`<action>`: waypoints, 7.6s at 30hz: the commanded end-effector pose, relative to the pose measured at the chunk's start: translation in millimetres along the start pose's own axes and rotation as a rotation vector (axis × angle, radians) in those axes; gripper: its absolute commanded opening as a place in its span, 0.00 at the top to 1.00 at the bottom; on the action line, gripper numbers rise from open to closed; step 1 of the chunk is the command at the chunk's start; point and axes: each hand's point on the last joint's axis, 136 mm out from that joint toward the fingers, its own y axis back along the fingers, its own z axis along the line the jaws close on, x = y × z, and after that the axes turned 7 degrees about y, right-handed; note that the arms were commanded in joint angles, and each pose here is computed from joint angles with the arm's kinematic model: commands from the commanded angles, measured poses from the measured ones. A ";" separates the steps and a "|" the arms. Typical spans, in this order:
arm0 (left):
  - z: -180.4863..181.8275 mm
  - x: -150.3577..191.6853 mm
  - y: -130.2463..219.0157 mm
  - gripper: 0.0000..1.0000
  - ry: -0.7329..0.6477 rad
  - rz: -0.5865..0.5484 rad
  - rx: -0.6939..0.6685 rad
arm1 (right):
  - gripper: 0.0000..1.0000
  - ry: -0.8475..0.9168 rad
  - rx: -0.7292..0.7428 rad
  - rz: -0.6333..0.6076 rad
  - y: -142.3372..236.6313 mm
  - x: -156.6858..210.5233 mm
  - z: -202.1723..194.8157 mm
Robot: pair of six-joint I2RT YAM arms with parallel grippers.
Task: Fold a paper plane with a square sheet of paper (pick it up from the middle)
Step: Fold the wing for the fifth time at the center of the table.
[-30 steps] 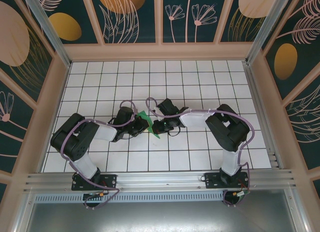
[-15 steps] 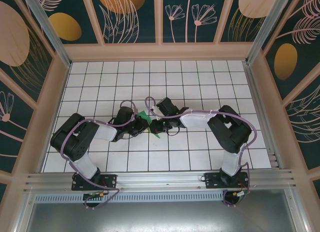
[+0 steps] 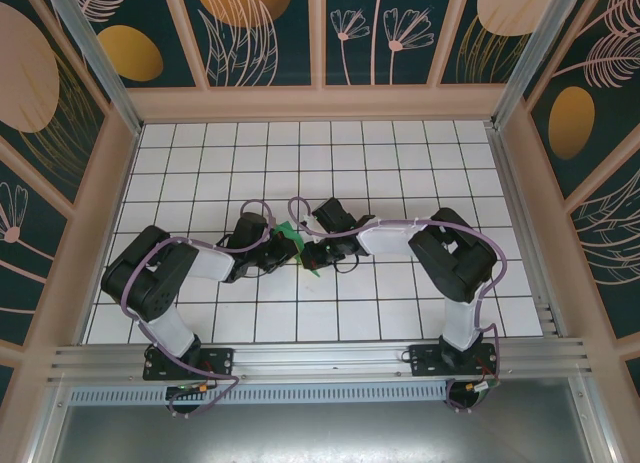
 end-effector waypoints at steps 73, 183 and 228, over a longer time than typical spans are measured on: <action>96.3 -12.6 17.4 1.00 -0.027 -0.149 -0.408 | 1.00 -0.030 0.061 -0.096 40.2 36.5 -0.6; -19.7 -16.1 22.1 0.87 -0.255 -0.087 0.104 | 1.00 -0.118 0.052 0.115 -24.6 61.7 -23.8; 44.5 -66.2 22.7 0.87 -0.023 -0.286 -0.192 | 1.00 -0.168 0.176 0.248 -31.2 109.3 -55.9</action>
